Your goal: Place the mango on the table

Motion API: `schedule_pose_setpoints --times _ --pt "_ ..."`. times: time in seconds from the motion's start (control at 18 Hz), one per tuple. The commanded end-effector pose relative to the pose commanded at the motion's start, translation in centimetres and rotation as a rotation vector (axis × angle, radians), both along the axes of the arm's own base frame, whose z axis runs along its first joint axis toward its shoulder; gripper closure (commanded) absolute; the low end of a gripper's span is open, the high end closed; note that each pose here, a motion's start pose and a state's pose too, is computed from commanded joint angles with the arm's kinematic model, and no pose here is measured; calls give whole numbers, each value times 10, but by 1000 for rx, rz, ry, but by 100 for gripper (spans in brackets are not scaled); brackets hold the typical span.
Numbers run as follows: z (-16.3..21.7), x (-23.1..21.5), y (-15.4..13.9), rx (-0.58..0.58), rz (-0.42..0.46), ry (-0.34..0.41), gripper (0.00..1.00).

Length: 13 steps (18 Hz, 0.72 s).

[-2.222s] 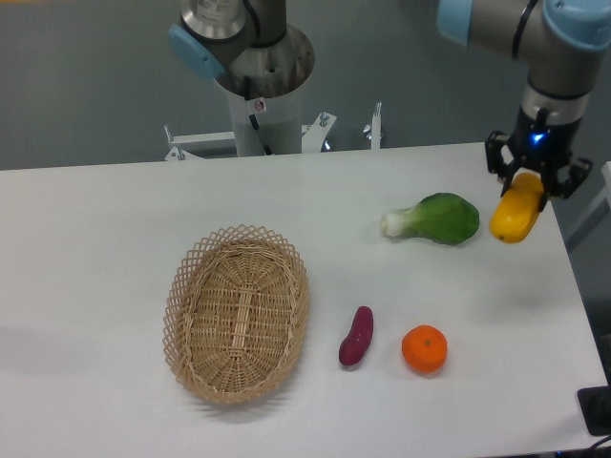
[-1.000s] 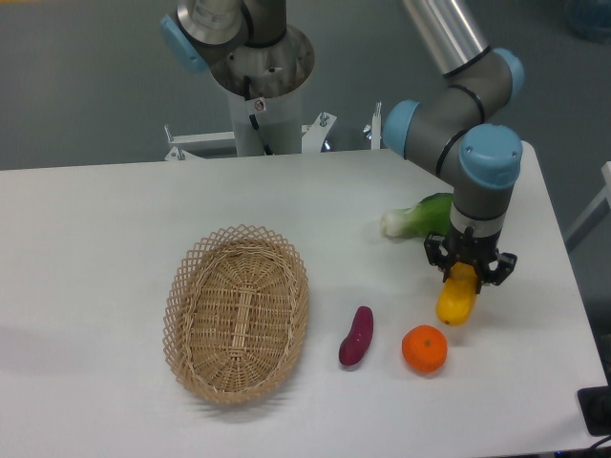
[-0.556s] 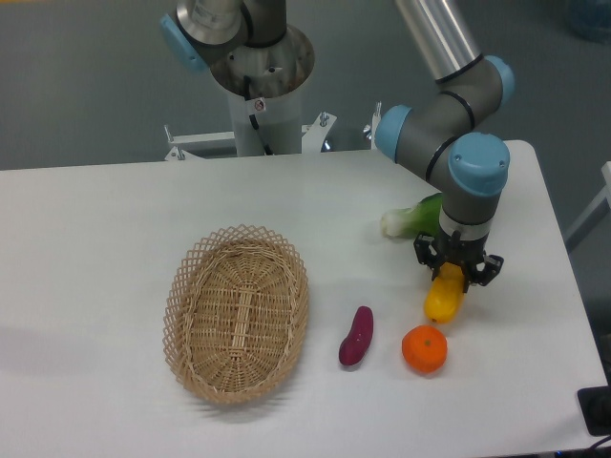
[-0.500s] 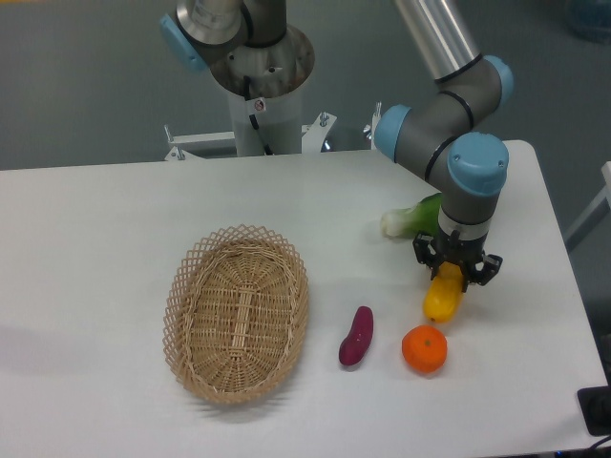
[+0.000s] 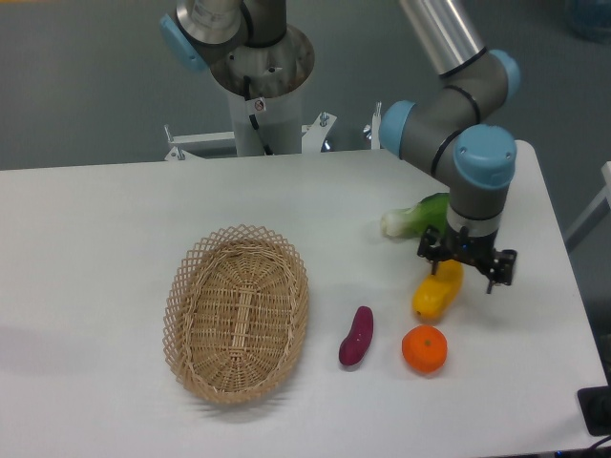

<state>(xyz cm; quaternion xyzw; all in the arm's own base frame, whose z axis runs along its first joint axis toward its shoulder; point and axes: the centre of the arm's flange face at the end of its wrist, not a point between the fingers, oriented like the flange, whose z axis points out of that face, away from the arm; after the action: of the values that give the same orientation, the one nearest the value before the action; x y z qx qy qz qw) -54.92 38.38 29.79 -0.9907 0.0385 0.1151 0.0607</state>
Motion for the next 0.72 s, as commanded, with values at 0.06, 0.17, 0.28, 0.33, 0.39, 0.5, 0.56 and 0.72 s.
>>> schedule_pose_setpoints --times 0.06,0.17,0.28,0.33,0.39,0.5,0.56,0.72 --pt "23 -8 2 2 -4 12 0" --pt "57 -16 -2 1 3 25 0" --pt "85 -27 -18 -13 -20 30 0" --pt "100 -30 -32 -19 -41 35 0" --pt "112 -34 -46 -23 -61 42 0" --pt "126 -47 -67 -36 -81 54 0" --pt "137 -51 -78 -42 -87 50 0" --pt "164 -58 -114 -84 -171 9 0"
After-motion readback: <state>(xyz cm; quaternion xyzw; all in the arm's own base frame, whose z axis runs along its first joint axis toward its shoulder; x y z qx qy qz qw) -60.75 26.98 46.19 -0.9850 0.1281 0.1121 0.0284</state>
